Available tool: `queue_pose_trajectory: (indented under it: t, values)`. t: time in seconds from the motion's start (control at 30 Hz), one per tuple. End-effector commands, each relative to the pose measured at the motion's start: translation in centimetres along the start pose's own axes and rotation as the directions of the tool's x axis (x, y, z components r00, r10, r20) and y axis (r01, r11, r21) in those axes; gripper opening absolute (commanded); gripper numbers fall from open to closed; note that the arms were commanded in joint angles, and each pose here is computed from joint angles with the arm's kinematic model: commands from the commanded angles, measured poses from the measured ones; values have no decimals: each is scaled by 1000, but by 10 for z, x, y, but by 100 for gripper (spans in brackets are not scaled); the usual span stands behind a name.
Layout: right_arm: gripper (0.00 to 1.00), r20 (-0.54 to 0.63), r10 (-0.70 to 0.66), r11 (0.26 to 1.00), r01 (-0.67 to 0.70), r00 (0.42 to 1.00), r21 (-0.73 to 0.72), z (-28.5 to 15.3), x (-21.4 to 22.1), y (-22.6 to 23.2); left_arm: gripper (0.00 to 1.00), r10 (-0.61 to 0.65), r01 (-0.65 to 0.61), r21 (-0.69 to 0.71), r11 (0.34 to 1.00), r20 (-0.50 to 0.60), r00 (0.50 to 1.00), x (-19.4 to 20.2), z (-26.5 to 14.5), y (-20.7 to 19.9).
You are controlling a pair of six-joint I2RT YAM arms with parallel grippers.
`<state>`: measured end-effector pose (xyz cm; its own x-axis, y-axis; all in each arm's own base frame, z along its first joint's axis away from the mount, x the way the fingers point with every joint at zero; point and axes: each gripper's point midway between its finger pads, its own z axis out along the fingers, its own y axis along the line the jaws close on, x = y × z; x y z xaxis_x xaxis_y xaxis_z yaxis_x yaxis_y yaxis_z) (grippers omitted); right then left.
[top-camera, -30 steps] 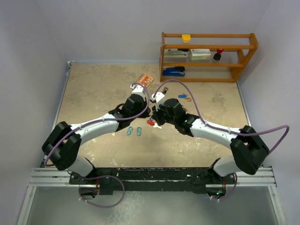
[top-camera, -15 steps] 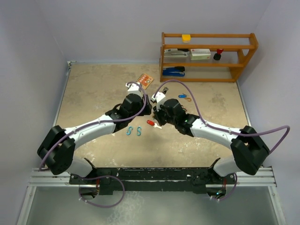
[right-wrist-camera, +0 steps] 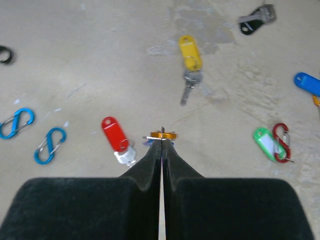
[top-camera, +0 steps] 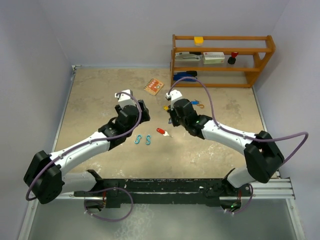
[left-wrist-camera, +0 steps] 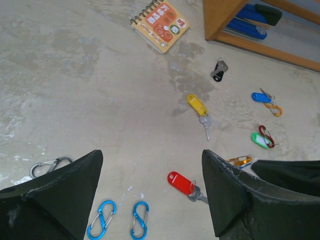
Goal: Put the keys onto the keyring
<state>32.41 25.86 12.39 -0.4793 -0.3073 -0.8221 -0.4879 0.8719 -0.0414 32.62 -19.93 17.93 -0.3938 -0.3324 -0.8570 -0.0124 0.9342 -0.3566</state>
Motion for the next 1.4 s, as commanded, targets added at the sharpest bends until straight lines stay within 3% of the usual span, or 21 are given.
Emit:
queue_pose_trajectory:
  t: [0.0, 0.7, 1.37]
  values:
    - [0, 17, 134, 984, -135, 991, 120, 4, -12, -38, 78, -36, 38, -46, 998, 54, 998, -11, -4, 15]
    - [0, 67, 450, 823, -443, 891, 356, 5, 16, -173, 78, -30, 32, -55, 998, 34, 999, -3, 2, 19]
    - [0, 129, 545, 703, -536, 828, 467, 19, 22, -270, 78, -21, 22, -86, 996, 17, 1000, 3, -8, 32]
